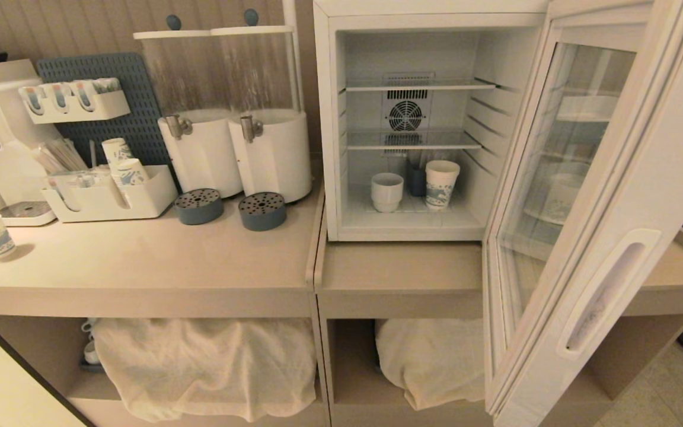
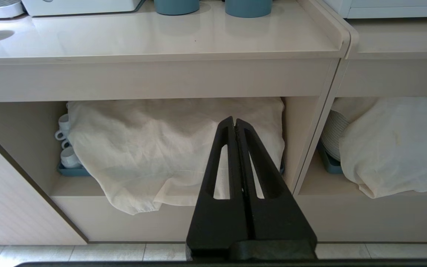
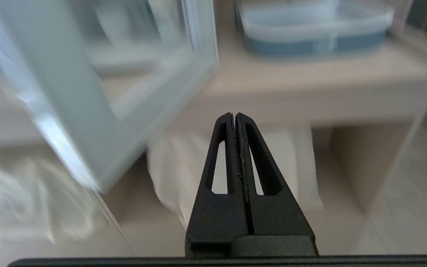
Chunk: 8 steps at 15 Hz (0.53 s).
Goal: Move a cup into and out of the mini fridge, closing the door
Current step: Close the freezer door
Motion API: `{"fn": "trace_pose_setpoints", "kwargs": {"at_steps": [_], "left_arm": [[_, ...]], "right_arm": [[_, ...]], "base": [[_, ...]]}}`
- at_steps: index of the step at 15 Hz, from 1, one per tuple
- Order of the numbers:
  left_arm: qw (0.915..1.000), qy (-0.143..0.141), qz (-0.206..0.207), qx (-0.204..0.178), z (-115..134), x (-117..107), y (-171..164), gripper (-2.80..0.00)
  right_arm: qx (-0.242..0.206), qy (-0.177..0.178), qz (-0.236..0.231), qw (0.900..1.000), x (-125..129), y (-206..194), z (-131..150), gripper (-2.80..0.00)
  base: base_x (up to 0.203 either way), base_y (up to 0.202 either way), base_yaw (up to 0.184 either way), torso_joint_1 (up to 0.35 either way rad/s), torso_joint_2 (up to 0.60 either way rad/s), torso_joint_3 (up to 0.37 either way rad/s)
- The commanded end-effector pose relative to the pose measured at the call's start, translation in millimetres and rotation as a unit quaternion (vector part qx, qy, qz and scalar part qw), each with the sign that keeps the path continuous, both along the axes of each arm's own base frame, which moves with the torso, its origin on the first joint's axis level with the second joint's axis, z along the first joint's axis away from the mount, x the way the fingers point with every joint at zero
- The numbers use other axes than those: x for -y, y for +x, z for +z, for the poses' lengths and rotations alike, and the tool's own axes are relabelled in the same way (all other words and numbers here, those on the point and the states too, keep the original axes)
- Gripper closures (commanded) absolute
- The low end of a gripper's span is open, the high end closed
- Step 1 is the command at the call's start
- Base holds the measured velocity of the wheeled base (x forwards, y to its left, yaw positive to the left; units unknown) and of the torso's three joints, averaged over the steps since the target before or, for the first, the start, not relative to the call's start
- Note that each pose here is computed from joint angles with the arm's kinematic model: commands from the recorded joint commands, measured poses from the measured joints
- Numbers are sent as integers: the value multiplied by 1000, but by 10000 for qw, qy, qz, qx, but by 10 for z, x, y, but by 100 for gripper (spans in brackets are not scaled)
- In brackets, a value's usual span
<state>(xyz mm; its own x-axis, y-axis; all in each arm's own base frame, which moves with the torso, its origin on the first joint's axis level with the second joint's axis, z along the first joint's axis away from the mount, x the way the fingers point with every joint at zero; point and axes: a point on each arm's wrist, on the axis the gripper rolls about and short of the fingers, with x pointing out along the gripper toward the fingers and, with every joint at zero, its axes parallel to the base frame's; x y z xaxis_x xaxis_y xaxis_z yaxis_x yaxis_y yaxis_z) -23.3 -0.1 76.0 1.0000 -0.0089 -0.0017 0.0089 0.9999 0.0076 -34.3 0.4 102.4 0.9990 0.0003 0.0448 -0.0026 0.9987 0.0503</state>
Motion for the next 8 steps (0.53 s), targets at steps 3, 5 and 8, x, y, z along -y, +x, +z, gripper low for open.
{"fn": "trace_pose_setpoints", "kwargs": {"at_steps": [3, 5, 8], "left_arm": [[10000, 0, -1, -7, 0, 0, 1, 0], [10000, -8, -1, -4, 1, 0, 1, 0], [10000, -31, 6, -7, -3, 0, 2, 0]], "right_arm": [[341, 107, 87, 9993, -5, -236, 583, 0], [-51, 447, 136, 9989, -2, -83, 878, 0], [-823, 1072, 228, 9906, -2, 374, 1275, 0]], "base": [[0, 0, 0, 0, 0, 0], [0, 0, 0, 0, 0, 0], [0, 0, 0, 0, 0, 0]]}}
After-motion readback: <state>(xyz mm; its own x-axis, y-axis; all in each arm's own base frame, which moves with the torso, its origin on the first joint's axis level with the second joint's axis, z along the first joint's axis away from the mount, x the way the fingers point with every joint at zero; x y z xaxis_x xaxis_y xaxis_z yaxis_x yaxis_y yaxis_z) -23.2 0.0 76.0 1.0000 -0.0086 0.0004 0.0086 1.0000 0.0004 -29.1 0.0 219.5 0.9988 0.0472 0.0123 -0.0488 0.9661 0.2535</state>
